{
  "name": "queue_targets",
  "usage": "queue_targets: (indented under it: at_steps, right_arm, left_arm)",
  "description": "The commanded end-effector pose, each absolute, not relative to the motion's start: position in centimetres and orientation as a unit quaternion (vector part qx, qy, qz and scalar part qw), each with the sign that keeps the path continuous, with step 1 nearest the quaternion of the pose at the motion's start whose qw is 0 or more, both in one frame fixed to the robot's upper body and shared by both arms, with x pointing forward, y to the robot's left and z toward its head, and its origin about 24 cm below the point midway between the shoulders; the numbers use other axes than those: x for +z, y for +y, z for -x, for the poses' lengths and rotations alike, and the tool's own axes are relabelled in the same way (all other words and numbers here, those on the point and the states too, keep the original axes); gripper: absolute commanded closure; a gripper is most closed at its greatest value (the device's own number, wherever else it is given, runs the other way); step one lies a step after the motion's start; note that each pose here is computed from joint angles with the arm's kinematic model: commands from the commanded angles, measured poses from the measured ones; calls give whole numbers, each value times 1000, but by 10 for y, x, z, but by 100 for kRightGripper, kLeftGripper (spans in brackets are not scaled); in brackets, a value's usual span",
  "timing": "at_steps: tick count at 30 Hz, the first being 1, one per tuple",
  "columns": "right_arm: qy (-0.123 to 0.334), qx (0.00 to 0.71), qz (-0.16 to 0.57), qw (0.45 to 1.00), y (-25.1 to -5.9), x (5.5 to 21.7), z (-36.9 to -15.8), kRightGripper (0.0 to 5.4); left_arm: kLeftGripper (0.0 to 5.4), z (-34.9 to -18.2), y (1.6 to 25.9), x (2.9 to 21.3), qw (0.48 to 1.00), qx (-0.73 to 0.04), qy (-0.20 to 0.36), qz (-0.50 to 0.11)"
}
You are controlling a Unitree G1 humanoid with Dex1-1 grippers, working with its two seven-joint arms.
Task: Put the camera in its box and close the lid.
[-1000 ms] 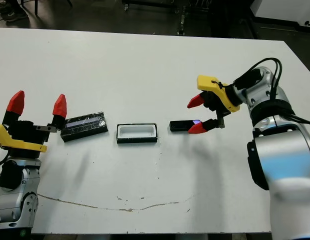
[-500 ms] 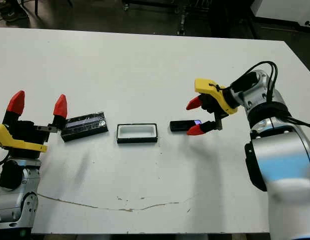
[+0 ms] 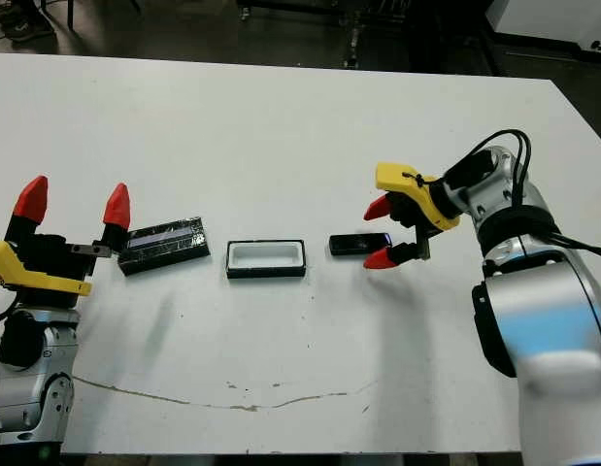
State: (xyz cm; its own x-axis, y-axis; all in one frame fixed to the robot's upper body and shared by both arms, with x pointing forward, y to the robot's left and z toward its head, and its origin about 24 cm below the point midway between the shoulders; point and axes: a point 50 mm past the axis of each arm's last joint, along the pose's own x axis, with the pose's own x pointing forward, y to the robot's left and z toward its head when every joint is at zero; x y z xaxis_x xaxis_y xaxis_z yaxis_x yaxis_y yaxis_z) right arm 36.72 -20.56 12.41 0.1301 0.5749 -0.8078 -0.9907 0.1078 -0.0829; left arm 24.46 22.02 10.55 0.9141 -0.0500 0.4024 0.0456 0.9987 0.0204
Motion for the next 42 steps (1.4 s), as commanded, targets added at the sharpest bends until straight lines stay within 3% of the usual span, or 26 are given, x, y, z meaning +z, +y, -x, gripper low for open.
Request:
queue_targets:
  at_steps: [1, 9, 27, 36, 42]
  right_arm:
    - [316, 581, 340, 668, -206, 117, -365, 2]
    - [311, 572, 343, 677, -208, 113, -364, 76]
    - [322, 564, 362, 669, -206, 108, -365, 370]
    - [323, 555, 363, 675, -209, 111, -366, 374]
    - [298, 552, 357, 692, -211, 118, -368, 374]
  left_arm:
    - [0, -243, 221, 104, 979, -22, -202, -10]
    - [0, -243, 221, 104, 979, -26, -202, -8]
    - [0, -242, 221, 105, 979, -13, -204, -3]
    - [0, -241, 222, 106, 979, -5, -204, -2]
    - [0, -241, 222, 106, 979, -3, -204, -3]
